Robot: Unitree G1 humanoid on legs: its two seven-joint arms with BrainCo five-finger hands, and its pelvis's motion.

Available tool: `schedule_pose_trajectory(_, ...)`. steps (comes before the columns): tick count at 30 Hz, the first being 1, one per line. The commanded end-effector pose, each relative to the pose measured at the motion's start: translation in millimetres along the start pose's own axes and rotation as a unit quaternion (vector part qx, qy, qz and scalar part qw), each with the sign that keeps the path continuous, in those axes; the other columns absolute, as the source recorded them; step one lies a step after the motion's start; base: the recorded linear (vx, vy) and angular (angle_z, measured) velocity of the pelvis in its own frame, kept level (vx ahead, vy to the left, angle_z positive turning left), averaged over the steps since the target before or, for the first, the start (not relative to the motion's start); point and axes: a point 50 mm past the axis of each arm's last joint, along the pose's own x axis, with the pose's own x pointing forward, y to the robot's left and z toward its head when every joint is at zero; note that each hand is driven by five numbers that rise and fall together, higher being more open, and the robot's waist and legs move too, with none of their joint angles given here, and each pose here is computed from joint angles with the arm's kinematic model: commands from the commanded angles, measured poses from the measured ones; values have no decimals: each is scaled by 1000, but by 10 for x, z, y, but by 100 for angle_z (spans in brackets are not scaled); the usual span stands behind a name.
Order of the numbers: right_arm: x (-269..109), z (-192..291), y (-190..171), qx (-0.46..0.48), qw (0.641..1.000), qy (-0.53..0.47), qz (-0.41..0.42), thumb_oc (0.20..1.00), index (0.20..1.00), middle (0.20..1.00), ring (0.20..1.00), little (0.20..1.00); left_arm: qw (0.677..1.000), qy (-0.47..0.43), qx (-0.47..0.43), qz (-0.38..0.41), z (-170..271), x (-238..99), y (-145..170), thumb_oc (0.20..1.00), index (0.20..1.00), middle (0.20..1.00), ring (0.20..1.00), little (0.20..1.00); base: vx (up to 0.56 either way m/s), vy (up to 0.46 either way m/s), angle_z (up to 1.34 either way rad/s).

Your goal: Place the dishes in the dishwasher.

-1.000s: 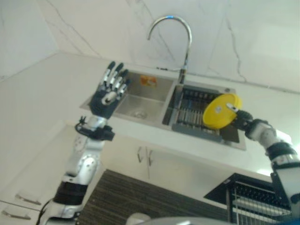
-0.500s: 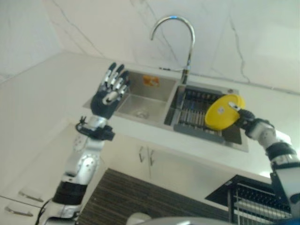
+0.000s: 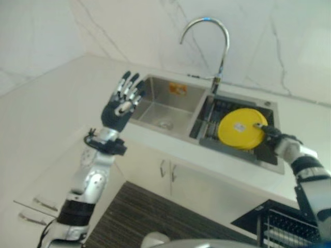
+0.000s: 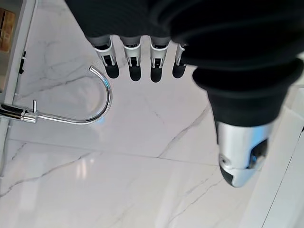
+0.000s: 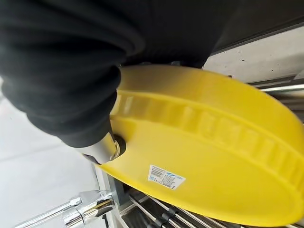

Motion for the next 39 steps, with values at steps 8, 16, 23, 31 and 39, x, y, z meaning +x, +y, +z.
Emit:
schedule_pose_trajectory(8, -128, 771, 291, 38, 985, -164, 31, 200, 200, 200, 200, 200, 999, 8, -32, -35, -47, 48, -55, 1000, 1000, 1000, 1000, 1000, -17, 13, 0)
schedule_pose_trajectory(16, -364, 1089, 222, 57, 961, -256, 89, 200, 200, 200, 200, 200, 887, 203, -333, -248, -764, -612, -431, 1000, 1000, 1000, 1000, 1000, -35, 22, -1)
schedule_pose_trajectory(23, -585, 1307, 169, 94, 931, -317, 156, 200, 200, 200, 200, 200, 777, 268, -438, -364, -956, -1372, -357, 1000, 1000, 1000, 1000, 1000, -21, 18, -11)
schedule_pose_trajectory(31, -778, 1397, 255, 76, 913, -350, 195, 200, 200, 200, 200, 200, 720, 378, -471, -342, -1123, -1871, -350, 1000, 1000, 1000, 1000, 1000, -31, -20, -9)
schedule_pose_trajectory(39, -1045, 1391, 347, 59, 883, -421, 200, 200, 200, 200, 200, 200, 741, 486, -461, -48, -1399, -2700, -44, 1000, 1000, 1000, 1000, 1000, -24, -28, -17)
